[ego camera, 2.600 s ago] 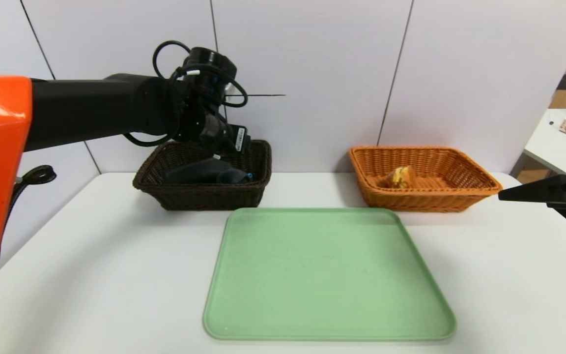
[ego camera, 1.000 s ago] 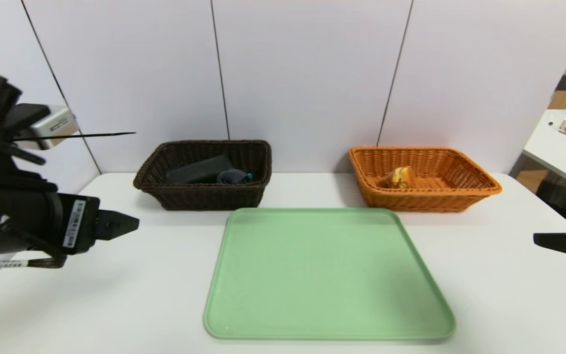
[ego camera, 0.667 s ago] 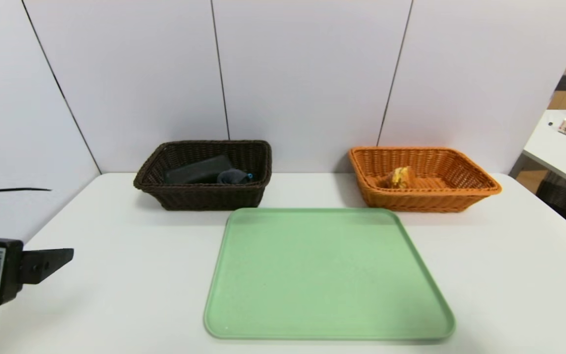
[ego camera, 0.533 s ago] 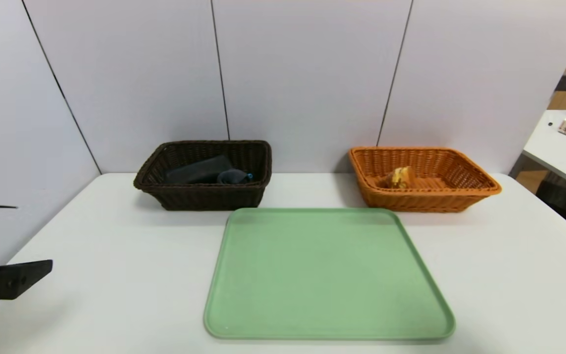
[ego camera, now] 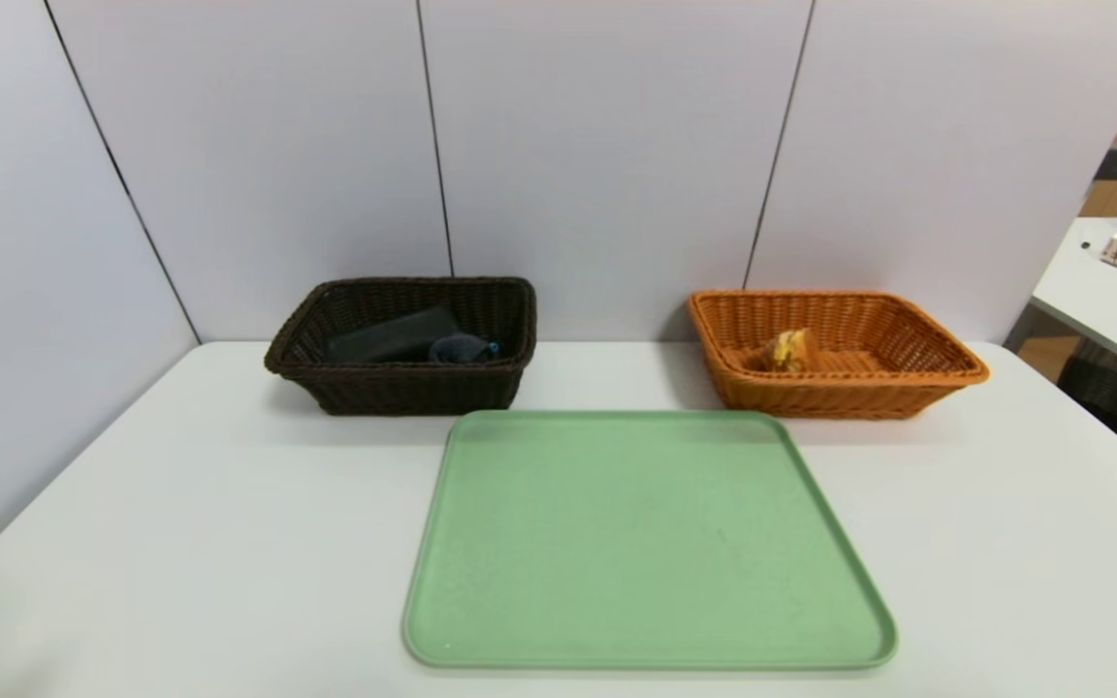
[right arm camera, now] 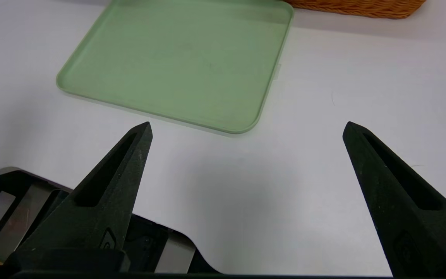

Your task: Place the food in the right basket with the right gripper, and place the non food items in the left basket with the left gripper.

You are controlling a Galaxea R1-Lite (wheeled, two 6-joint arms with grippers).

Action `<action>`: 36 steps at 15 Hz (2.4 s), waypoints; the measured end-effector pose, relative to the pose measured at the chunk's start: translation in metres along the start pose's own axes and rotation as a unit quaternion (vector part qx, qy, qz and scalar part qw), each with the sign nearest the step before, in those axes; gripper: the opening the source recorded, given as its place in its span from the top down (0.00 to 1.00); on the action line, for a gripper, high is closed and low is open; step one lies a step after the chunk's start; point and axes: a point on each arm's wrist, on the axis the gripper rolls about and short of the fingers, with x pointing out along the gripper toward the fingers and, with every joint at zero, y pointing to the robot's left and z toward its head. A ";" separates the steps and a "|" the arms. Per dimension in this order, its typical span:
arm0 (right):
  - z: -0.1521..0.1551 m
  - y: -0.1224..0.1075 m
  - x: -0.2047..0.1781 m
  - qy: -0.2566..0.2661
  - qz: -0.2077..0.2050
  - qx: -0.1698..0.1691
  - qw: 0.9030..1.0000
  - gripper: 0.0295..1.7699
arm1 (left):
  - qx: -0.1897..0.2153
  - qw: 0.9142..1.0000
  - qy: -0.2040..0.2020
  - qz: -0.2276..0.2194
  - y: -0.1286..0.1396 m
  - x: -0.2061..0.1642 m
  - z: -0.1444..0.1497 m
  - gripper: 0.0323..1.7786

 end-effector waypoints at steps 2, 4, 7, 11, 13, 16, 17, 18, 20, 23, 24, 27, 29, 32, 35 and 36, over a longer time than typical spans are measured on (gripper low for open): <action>-0.002 0.001 -0.001 -0.003 0.004 -0.001 1.000 0.04 | 0.022 0.998 -0.037 -0.051 0.000 -0.004 -0.003 0.05; -0.003 0.001 -0.002 -0.005 0.004 -0.001 1.000 0.04 | 0.021 0.988 -0.065 -0.140 -0.001 -0.010 -0.004 0.05; -0.006 0.001 -0.003 -0.005 0.004 0.000 1.000 0.04 | 0.021 0.961 -0.099 -0.259 -0.001 -0.022 -0.008 0.05; -0.017 0.004 -0.010 -0.009 0.009 0.000 1.000 0.04 | 0.014 0.951 -0.113 -0.287 0.000 -0.029 -0.028 0.05; -0.028 0.006 -0.017 -0.006 0.009 0.001 1.000 0.04 | 0.009 0.954 -0.119 -0.277 0.001 -0.031 -0.040 0.05; -0.047 0.010 -0.027 -0.014 0.015 0.000 1.000 0.04 | 0.003 0.957 -0.126 -0.262 0.001 -0.033 -0.060 0.05; -0.054 0.011 -0.028 -0.017 0.015 -0.002 1.000 0.04 | -0.001 0.960 -0.125 -0.251 0.000 -0.034 -0.069 0.05; -0.060 0.011 -0.029 -0.021 0.014 -0.004 1.000 0.04 | -0.005 0.963 -0.123 -0.240 -0.001 -0.034 -0.077 0.05; -0.070 0.013 -0.033 -0.032 0.012 -0.008 0.999 0.04 | -0.013 0.971 -0.106 -0.215 -0.003 -0.032 -0.092 0.05; -0.084 0.014 -0.035 -0.043 0.010 -0.014 0.999 0.04 | -0.024 0.977 -0.113 -0.180 -0.002 -0.032 -0.098 0.05; -0.088 0.014 -0.036 -0.047 0.009 -0.016 0.999 0.04 | -0.031 0.979 -0.115 -0.166 -0.001 -0.033 -0.099 0.05; -0.094 0.016 -0.037 -0.061 0.006 -0.020 0.998 0.04 | -0.038 0.983 -0.120 -0.132 0.000 -0.033 -0.101 0.05; -0.097 0.017 -0.039 -0.072 0.004 -0.024 0.997 0.04 | -0.042 0.983 -0.123 -0.129 0.000 -0.033 -0.102 0.05; -0.103 0.018 -0.042 -0.097 0.002 -0.032 0.995 0.04 | -0.048 0.975 -0.173 -0.133 0.001 -0.035 -0.096 0.05; -0.112 0.019 -0.045 -0.124 -0.001 -0.042 0.991 0.04 | -0.045 0.970 -0.202 -0.131 0.003 -0.040 -0.095 0.05; -0.115 0.020 -0.046 -0.130 -0.002 -0.044 0.991 0.04 | -0.042 0.968 -0.208 -0.130 0.004 -0.041 -0.096 0.05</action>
